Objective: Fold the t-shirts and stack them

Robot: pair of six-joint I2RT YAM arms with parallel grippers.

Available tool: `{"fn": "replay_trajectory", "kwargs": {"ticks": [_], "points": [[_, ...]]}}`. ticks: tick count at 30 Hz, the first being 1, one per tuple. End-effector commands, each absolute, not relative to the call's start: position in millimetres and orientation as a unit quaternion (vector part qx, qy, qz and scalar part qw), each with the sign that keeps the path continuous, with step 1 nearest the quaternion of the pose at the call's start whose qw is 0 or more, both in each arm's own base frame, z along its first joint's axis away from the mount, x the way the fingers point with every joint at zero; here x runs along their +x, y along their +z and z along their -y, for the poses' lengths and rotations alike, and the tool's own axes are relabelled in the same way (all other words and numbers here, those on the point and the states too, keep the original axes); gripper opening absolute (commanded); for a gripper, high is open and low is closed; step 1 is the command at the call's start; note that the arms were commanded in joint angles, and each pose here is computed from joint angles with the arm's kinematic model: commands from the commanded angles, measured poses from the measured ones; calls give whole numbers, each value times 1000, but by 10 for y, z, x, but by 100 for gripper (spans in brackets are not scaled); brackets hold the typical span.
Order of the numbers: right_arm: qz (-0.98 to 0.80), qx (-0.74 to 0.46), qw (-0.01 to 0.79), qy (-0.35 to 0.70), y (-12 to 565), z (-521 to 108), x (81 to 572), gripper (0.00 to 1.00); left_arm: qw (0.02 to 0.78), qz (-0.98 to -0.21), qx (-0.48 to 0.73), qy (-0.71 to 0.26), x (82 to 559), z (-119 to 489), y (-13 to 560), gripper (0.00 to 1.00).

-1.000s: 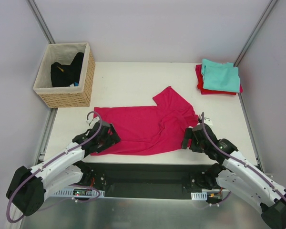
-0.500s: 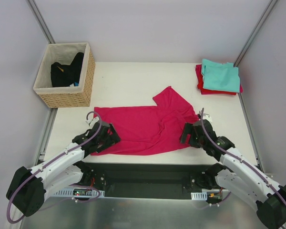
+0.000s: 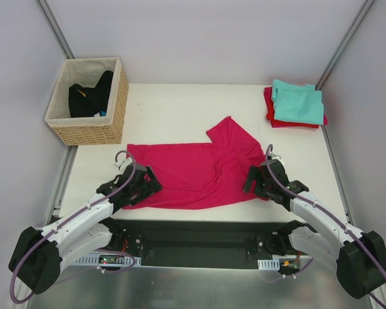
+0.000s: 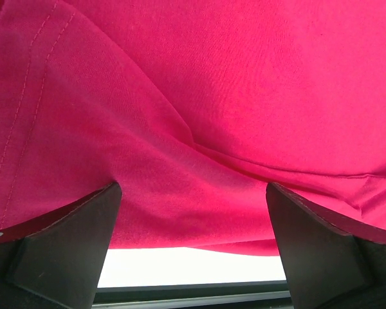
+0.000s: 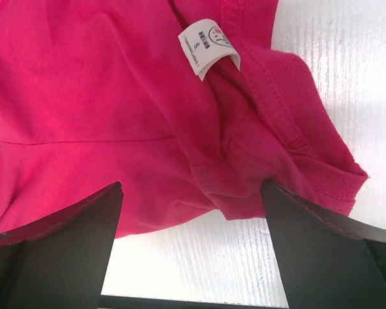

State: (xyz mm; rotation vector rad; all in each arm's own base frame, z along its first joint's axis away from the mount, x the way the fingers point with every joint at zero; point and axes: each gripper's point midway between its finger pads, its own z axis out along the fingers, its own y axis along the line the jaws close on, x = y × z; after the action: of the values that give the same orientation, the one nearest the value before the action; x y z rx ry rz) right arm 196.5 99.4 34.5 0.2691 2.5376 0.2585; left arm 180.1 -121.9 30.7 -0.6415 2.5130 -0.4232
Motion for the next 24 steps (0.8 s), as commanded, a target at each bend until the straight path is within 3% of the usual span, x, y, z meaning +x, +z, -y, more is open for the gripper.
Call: {"fn": "replay_trajectory", "kwargs": {"ticks": [1,12,24], "points": [[-945,102,295,94,355,-965,2014,93,227,-935,-247,-119,1627,1054,79,97],[-953,122,271,58,343,-850,1975,93,193,-944,-258,-73,1557,932,-109,97],[-954,153,257,-23,398,-465,1874,93,203,-938,-268,-90,1615,892,-12,97]]}}
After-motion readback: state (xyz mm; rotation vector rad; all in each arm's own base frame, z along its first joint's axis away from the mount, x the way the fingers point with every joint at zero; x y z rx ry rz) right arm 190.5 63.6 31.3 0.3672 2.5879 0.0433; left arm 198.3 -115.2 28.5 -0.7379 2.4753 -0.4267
